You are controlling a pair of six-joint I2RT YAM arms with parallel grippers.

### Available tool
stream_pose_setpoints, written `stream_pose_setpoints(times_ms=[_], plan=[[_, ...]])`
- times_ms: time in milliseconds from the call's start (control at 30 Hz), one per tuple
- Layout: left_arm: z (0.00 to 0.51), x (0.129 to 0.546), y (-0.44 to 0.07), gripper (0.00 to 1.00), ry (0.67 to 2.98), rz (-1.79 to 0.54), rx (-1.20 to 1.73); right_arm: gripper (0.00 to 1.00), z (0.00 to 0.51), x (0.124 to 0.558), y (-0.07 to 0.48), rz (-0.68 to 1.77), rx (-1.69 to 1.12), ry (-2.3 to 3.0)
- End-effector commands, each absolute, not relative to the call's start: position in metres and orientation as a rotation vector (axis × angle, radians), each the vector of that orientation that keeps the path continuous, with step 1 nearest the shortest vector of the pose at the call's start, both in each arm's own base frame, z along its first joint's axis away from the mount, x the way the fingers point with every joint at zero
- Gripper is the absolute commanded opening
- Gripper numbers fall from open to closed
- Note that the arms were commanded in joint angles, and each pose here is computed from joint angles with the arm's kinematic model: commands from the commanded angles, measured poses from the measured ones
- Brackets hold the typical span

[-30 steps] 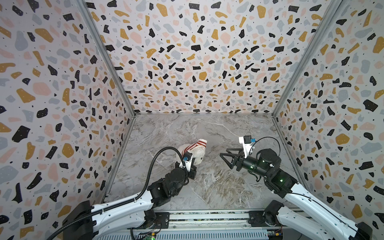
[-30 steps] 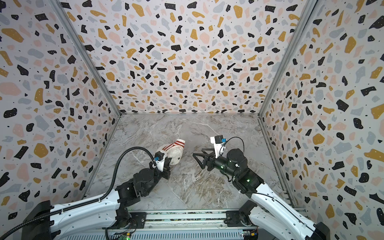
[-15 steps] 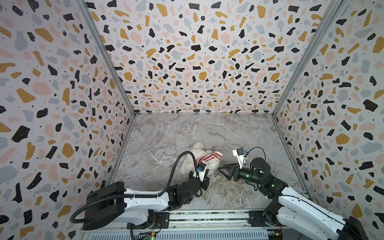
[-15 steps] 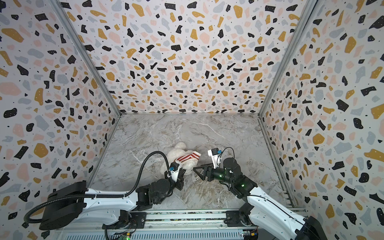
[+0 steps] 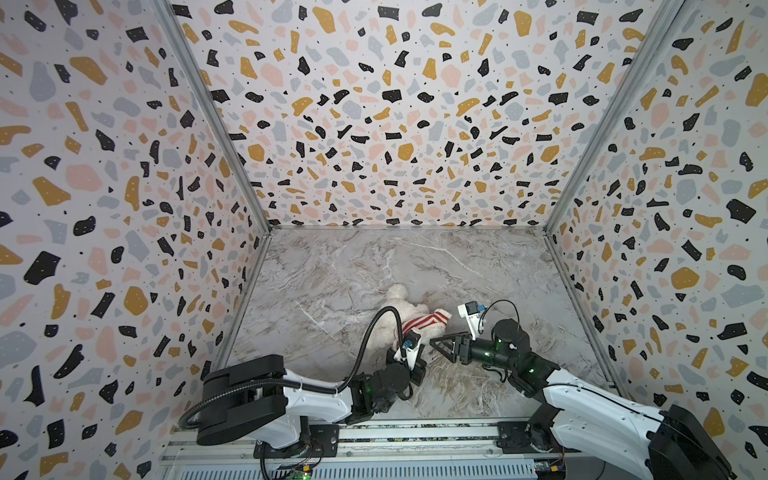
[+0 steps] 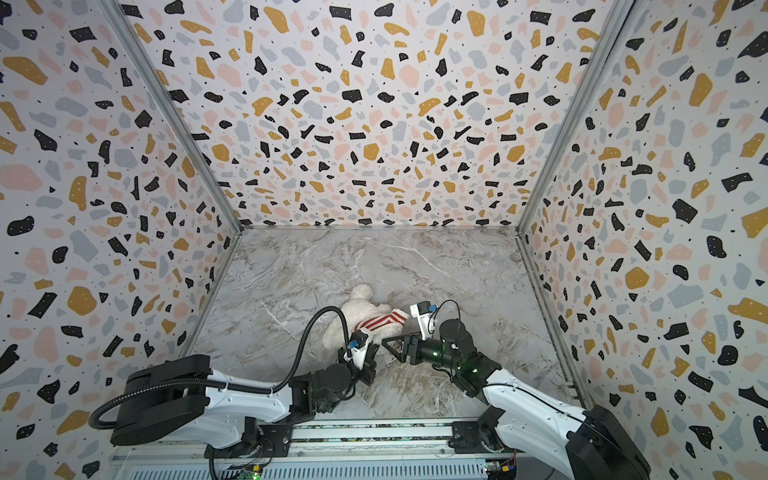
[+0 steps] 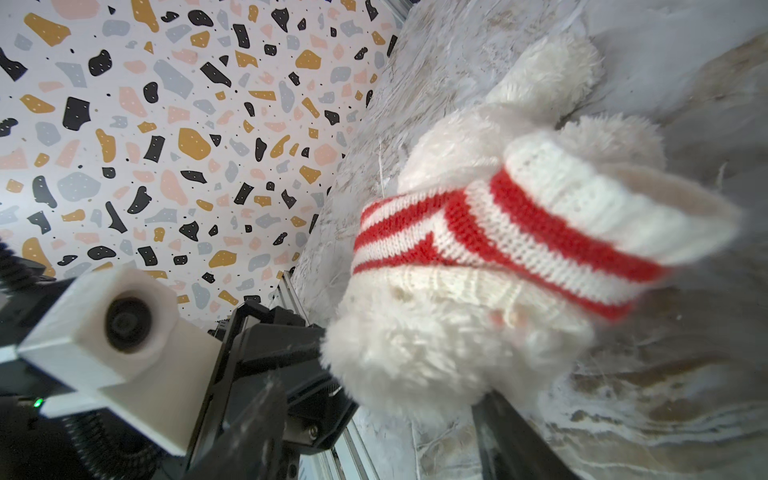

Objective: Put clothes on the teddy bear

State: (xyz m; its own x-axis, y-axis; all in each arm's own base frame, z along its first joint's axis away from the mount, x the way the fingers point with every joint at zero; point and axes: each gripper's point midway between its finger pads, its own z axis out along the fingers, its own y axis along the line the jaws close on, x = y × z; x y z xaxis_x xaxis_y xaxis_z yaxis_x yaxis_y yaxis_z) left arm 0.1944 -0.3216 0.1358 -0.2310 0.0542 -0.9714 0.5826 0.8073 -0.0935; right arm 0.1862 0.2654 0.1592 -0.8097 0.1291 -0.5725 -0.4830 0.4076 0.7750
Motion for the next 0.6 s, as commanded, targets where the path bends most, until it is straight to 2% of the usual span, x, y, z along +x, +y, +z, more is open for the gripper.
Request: stream_pose_setpoints(times_ms=[0, 333, 467, 567], plan=[[0.156, 0.192, -0.333, 0.0, 1.703, -0.62, 0.423, 0.71, 0.167, 0.188, 0.27, 1.459, -0.316, 2.053], [0.15, 0.176, -0.353, 0.0, 1.694, -0.664, 0.491, 0.75, 0.14, 0.198, 0.268, 1.425, -0.234, 2.115], [0.145, 0.172, -0.356, 0.0, 1.699, -0.656, 0.504, 0.67, 0.131, 0.201, 0.264, 1.396, -0.195, 2.132], [0.139, 0.17, -0.358, 0.0, 1.703, -0.647, 0.52, 0.57, 0.123, 0.203, 0.264, 1.383, -0.18, 2.153]])
